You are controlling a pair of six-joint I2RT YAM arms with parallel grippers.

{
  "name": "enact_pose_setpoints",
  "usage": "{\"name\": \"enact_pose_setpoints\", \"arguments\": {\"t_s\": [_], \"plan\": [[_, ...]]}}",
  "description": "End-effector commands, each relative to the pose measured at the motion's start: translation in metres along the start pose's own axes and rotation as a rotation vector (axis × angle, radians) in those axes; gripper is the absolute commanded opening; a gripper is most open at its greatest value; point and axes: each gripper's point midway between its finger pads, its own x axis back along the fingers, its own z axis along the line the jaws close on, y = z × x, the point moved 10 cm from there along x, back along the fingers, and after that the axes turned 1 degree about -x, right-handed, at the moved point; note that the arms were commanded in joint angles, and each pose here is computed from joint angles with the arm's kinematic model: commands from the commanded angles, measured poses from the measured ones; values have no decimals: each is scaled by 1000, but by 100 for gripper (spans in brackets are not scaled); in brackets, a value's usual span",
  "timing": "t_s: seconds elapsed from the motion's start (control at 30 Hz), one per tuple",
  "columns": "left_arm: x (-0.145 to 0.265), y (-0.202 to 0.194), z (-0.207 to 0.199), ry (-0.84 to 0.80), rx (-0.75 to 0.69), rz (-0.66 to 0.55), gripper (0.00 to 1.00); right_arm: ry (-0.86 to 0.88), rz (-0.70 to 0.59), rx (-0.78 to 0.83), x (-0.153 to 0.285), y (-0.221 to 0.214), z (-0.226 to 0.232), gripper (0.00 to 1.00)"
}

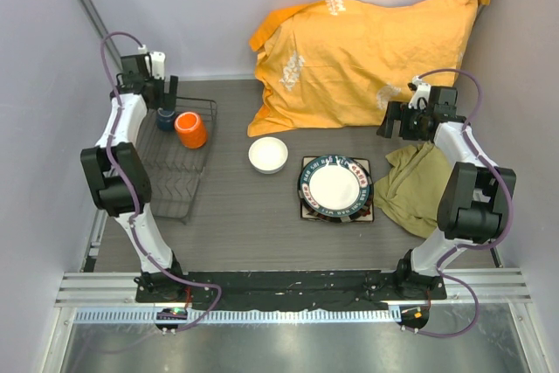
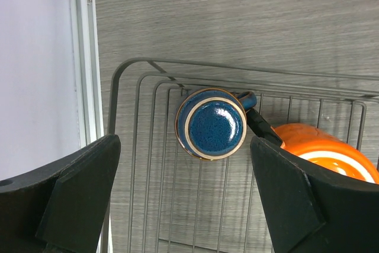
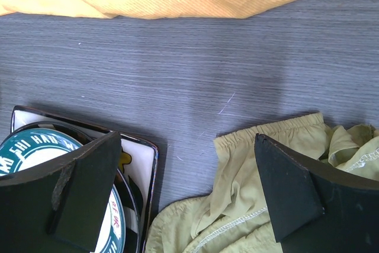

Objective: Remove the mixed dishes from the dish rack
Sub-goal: Place the bowl at the center of the board, then pick up the cup from the dish rack.

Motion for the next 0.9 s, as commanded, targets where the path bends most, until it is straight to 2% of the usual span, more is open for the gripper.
{"name": "enact_pose_setpoints", "arguments": {"t_s": [0.0, 0.53, 0.87], "plan": [[-3, 11, -4, -27, -52, -15, 96, -12, -42, 32, 3, 15, 1, 100], [-25, 4, -18, -40, -116, 28, 95, -11, -33, 37, 1, 14, 0, 100], [-41, -4, -19, 8, -142, 81, 95, -12, -27, 38, 0, 13, -1, 100]]}}
